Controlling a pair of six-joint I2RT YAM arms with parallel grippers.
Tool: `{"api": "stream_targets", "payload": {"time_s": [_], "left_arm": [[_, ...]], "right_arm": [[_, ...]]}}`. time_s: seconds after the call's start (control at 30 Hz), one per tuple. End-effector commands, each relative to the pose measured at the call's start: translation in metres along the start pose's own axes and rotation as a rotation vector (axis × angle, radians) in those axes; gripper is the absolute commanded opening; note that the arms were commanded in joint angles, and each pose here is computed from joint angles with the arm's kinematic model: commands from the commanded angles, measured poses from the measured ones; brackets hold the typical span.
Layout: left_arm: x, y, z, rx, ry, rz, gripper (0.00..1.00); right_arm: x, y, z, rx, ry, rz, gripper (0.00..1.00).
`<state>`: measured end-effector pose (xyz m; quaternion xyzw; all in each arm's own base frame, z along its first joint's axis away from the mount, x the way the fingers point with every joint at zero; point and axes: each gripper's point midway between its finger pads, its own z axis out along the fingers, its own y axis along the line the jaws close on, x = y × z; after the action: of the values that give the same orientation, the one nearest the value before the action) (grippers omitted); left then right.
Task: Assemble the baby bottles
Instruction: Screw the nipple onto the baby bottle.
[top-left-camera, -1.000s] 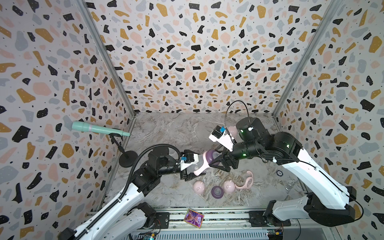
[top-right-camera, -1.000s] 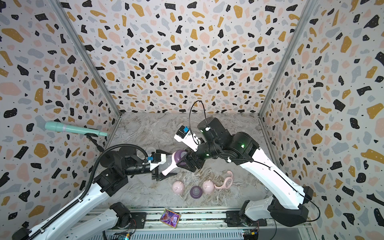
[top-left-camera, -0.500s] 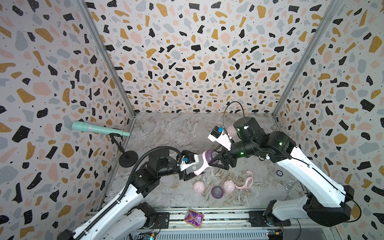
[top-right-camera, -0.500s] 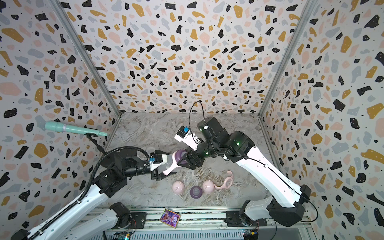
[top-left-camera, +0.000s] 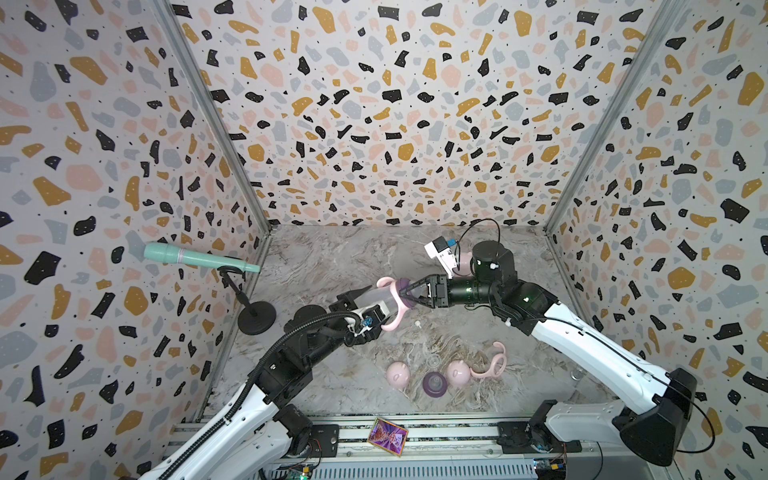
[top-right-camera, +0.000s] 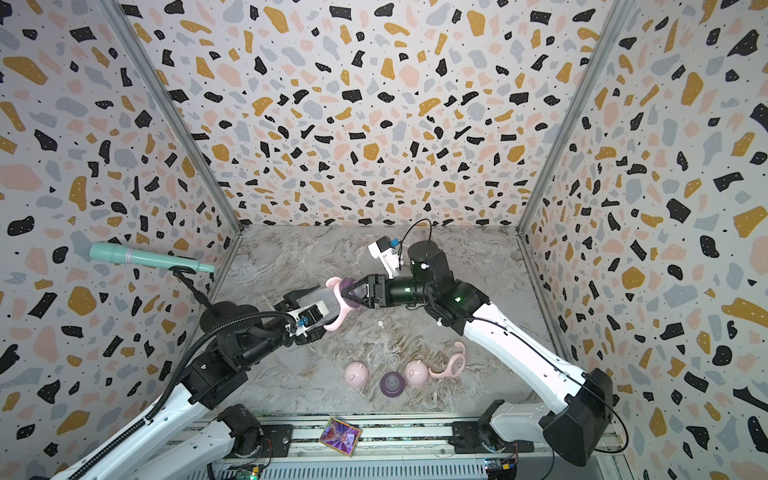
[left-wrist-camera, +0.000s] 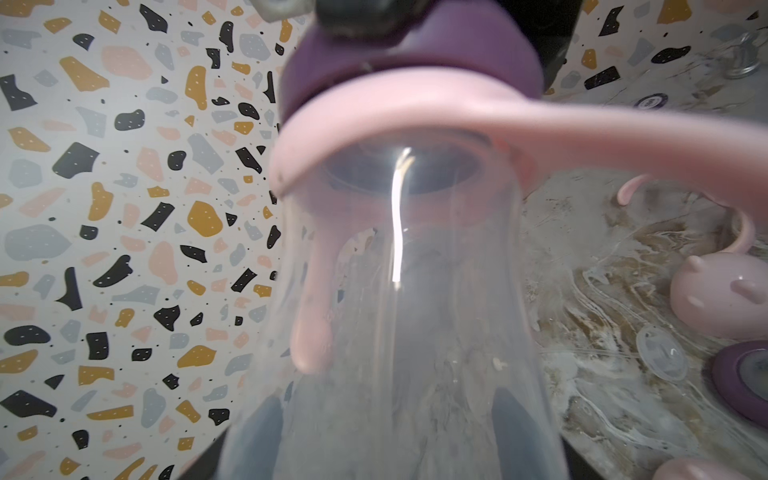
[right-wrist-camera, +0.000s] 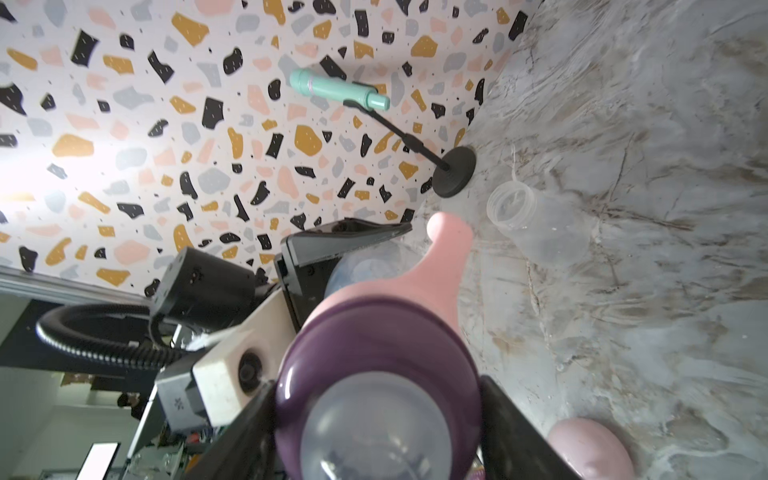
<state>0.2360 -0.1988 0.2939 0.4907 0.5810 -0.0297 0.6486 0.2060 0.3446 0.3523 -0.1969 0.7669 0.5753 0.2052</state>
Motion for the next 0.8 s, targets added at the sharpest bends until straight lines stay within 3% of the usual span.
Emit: {"api": "stream_targets", "payload": {"time_s": [0.0,0.1,0.43,0.53,0.63,0.77], "left_arm": [[-0.035,0.055,-0.012,-0.230,-0.088,0.024,0.00],[-0.034,0.044,-0.008,-0.167,-0.095,-0.006,0.00],[-0.036,0.026,-0.003,-0.063,-0.113,-0.046,0.00],[-0.041,0.008,-0.001,0.049,-0.138,-0.052,0.00],[-0.044,-0.011,0.003,0.179,-0.135,-0.084,0.00],[-0.046,-0.024,0.003,0.251,-0.153,-0.106,0.00]], "right_arm": [[-0.006,0.033,-0.019,0.024,0.041,-0.035,0.02],[-0.006,0.015,-0.030,0.188,0.067,-0.158,0.06],[0.014,0.021,-0.025,0.096,0.172,-0.160,0.07],[0.014,0.020,-0.029,0.123,0.186,-0.243,0.40],[0.009,0.017,-0.040,0.198,0.175,-0.314,0.56],[0.008,0.029,-0.047,0.176,0.183,-0.369,0.70]]}}
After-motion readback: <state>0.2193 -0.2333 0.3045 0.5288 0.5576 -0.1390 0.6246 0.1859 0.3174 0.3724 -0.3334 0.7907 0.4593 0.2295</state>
